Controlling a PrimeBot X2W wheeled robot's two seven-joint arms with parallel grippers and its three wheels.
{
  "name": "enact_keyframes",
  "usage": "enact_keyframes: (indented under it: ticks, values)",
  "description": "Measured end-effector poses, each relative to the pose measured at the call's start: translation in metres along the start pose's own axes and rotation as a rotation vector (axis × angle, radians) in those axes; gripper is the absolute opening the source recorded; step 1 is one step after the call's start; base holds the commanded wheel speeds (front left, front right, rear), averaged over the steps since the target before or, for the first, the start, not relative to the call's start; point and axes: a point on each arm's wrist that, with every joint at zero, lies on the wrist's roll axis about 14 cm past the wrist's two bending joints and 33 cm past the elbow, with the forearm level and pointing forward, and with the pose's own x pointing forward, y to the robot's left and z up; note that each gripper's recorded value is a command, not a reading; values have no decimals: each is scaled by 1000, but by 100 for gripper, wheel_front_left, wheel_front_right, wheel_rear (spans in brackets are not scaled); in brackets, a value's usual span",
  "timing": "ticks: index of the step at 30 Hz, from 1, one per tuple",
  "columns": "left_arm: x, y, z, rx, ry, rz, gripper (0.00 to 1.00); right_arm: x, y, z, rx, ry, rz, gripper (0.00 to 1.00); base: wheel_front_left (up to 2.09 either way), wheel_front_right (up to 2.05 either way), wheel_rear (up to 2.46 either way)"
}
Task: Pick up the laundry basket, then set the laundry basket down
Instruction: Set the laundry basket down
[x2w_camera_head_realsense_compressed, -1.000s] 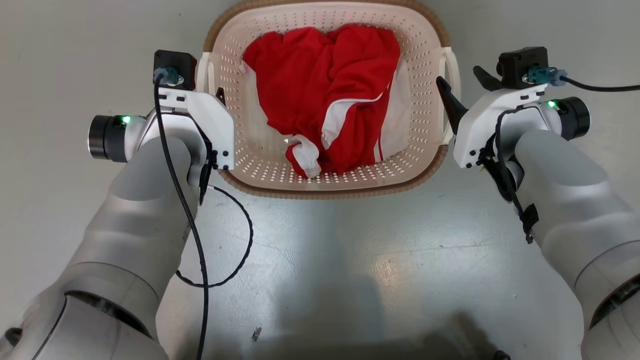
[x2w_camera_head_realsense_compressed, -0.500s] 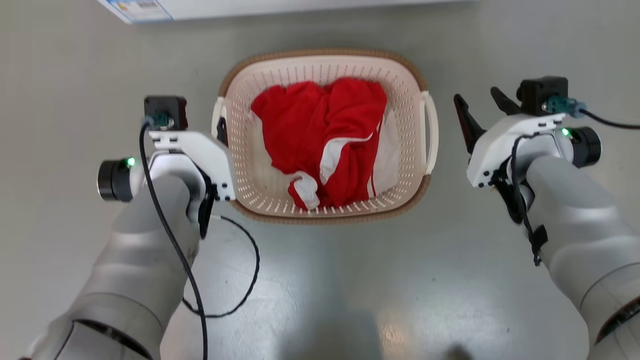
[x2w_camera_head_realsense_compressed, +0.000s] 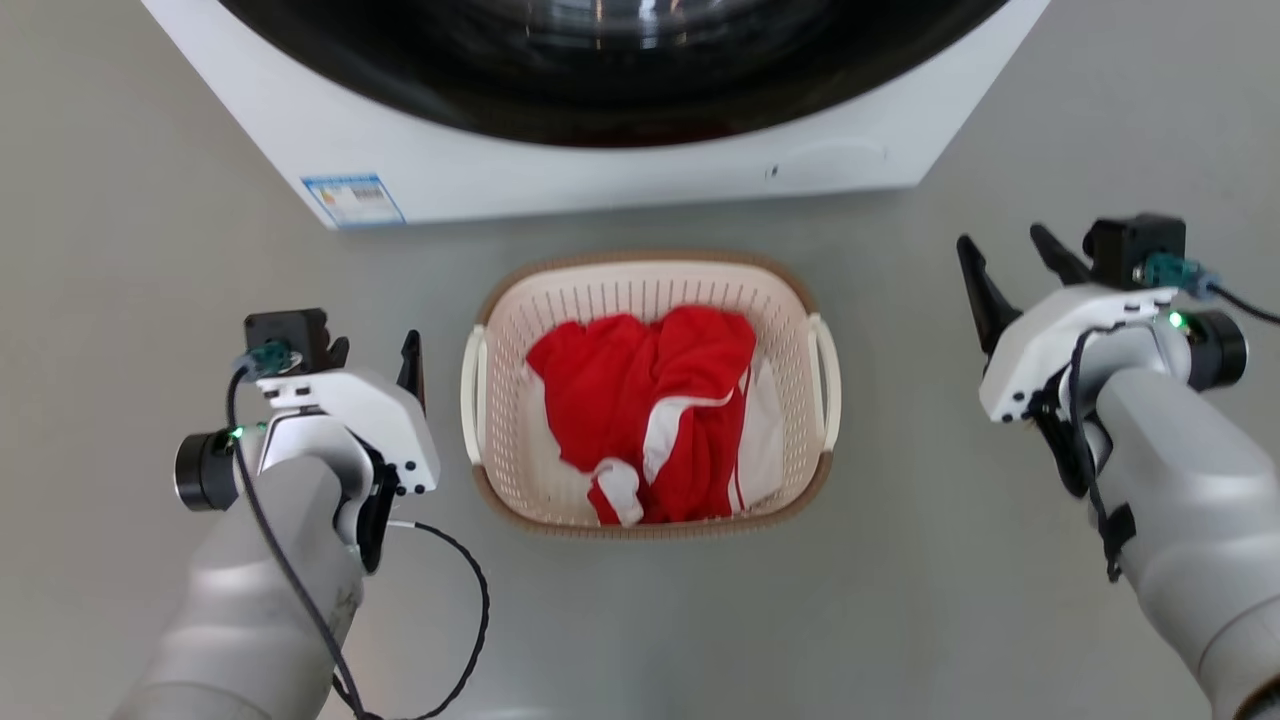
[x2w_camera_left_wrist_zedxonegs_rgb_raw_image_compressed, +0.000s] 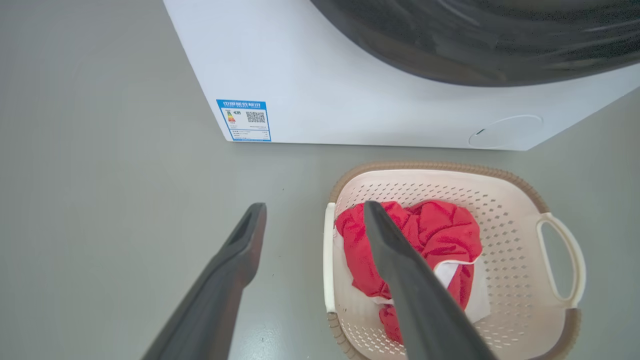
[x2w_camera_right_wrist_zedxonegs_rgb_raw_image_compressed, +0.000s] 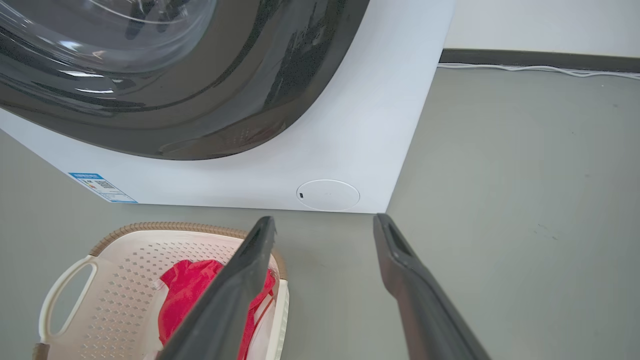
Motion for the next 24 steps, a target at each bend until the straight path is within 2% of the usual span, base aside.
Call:
enact_keyframes:
  ticks: [5,12,24]
  values:
    - [-25,-1,33,-66,-125,-18,100,-28,-3,26,-1,-96,-11,100,0,0,0]
    - [-72,3,41,-107,-238,-7,100,-73,-6,43,-10,-205,-35,100,0,0,0]
    - [-146,8,48,-133,-419,0,100,-143,-3,35,-6,-329,-81,100,0,0,0]
